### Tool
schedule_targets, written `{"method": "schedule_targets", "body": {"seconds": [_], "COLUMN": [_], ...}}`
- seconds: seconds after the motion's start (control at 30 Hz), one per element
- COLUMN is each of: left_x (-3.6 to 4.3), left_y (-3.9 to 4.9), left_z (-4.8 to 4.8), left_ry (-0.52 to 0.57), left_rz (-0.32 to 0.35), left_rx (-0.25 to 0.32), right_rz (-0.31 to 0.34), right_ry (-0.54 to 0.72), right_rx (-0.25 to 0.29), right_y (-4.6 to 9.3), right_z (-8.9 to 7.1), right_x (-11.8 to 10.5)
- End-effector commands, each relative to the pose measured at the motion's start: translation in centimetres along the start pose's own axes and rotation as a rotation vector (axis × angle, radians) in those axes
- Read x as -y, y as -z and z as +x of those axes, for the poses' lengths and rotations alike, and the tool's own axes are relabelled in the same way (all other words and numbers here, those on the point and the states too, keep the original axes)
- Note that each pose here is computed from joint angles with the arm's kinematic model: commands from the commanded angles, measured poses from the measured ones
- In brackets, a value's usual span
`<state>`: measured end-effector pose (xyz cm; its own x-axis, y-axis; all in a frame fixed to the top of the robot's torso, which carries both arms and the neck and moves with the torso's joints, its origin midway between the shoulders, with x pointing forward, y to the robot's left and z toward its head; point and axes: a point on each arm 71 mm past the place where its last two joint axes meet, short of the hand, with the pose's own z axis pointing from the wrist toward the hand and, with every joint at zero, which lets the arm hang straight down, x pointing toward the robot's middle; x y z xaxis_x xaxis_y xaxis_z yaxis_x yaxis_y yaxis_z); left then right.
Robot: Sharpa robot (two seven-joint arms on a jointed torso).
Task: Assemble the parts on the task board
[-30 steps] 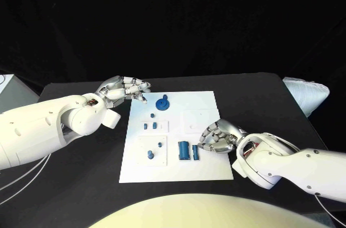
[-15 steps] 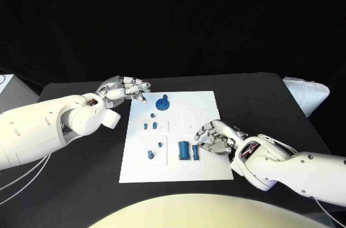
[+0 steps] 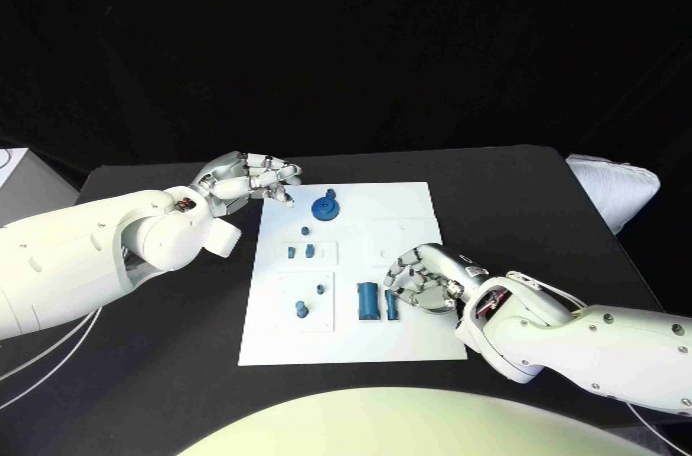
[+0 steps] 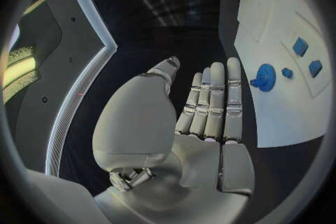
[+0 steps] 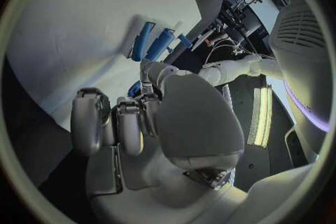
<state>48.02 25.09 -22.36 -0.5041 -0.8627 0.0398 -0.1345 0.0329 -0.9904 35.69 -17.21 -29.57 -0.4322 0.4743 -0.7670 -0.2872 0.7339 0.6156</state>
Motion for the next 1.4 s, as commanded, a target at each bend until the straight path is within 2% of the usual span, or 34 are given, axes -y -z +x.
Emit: {"method": "schedule_targets", "body": {"seconds": [0.03, 0.67, 0.93, 1.23, 1.33, 1.4], "left_x": [0.10, 0.08, 0.07, 0.06, 0.06, 0.06], "left_y": [-0.03, -0.01, -0.02, -0.05, -0.05, -0.07], "left_z": [0.22, 0.16, 0.16, 0.19, 0.18, 0.20], "left_ry": [0.005, 0.004, 0.005, 0.005, 0.005, 0.005], "left_rz": [0.009, 0.006, 0.006, 0.005, 0.005, 0.006], "left_rx": [-0.019, -0.018, -0.018, -0.020, -0.020, -0.020], "right_rz": [0.014, 0.038, 0.044, 0.035, 0.022, -0.001], "right_ry": [0.025, 0.045, 0.064, 0.065, 0.058, 0.031], "right_rx": [-0.007, -0.057, -0.059, -0.031, -0.005, 0.036], "right_y": [-0.07, -0.08, -0.13, -0.28, -0.25, -0.12], "right_z": [0.14, 0.85, 0.86, 0.72, 0.53, 0.16], "right_x": [0.15, 0.30, 0.56, 0.66, 0.57, 0.46]}}
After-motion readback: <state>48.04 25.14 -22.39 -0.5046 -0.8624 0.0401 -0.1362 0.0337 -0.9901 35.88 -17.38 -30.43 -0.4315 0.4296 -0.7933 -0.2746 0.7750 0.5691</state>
